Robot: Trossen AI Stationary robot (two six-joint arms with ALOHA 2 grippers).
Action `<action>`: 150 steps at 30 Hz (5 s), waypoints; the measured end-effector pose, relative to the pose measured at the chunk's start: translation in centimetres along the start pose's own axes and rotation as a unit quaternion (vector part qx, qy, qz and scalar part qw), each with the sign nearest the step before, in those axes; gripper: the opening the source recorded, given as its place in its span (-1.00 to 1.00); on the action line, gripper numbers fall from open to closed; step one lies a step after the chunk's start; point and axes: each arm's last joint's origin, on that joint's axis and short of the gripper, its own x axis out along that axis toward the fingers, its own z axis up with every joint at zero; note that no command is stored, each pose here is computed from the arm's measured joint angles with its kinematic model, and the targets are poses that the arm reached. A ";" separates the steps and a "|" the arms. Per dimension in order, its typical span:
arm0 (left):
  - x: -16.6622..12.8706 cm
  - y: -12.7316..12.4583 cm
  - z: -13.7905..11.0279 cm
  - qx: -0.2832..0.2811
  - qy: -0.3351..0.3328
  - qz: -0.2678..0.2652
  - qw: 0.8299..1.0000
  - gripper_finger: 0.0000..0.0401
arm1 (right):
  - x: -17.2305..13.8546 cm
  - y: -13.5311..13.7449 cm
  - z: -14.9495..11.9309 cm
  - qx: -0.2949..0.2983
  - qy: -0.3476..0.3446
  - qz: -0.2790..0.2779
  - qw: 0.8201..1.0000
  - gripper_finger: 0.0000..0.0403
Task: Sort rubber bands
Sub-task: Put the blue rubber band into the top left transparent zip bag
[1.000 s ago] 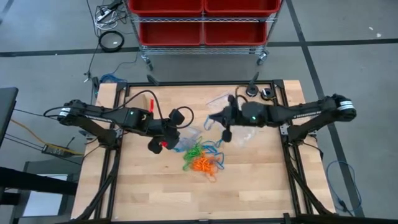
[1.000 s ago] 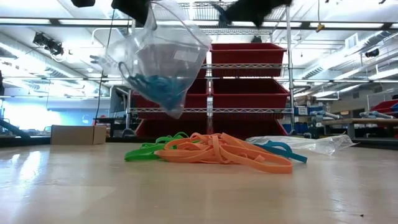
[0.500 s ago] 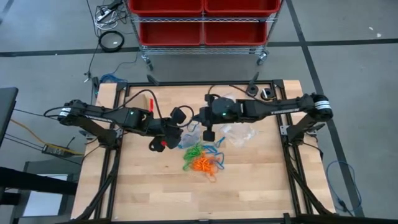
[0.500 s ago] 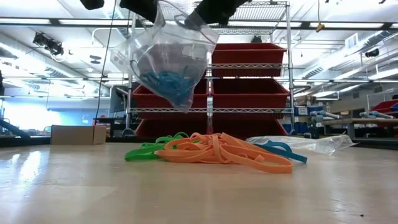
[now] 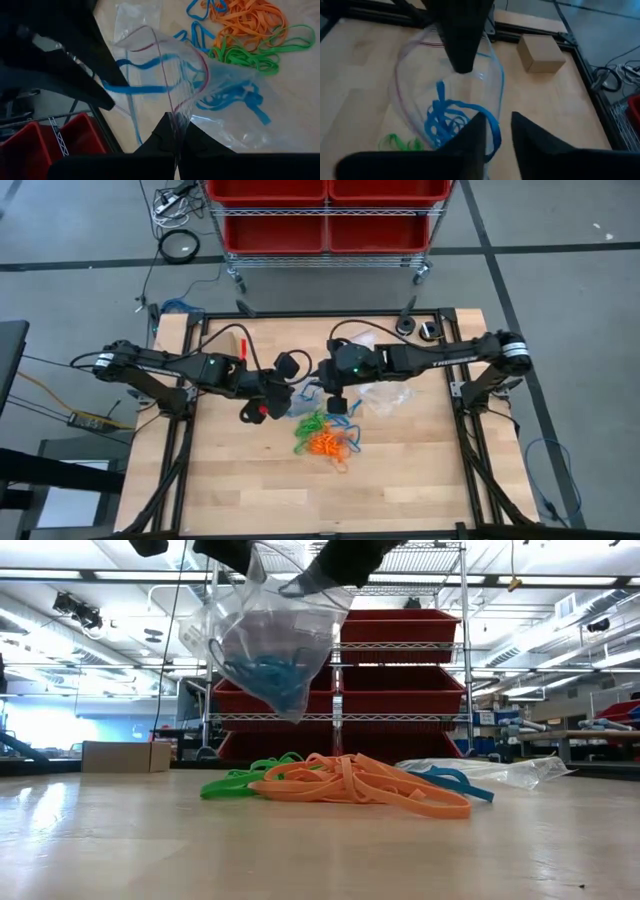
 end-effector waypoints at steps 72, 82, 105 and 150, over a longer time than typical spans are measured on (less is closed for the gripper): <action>0.0 -0.1 -0.1 -0.018 0.000 -0.013 1.000 -0.99 | -1.8 1.6 -17.1 0.032 0.081 -0.001 0.996 -1.00; 0.0 -0.1 0.0 -0.019 -0.010 -0.014 1.000 -0.99 | -6.0 -0.1 -6.9 0.019 -0.098 -0.045 0.994 -1.00; 0.0 0.0 0.0 -0.019 -0.012 -0.014 1.000 -0.99 | 0.9 0.7 -0.3 -0.043 0.030 0.072 0.996 -0.86; 0.0 -0.3 -0.2 -0.029 -0.002 -0.029 0.999 -0.99 | 6.4 3.9 -21.0 0.063 0.139 0.026 0.988 -0.36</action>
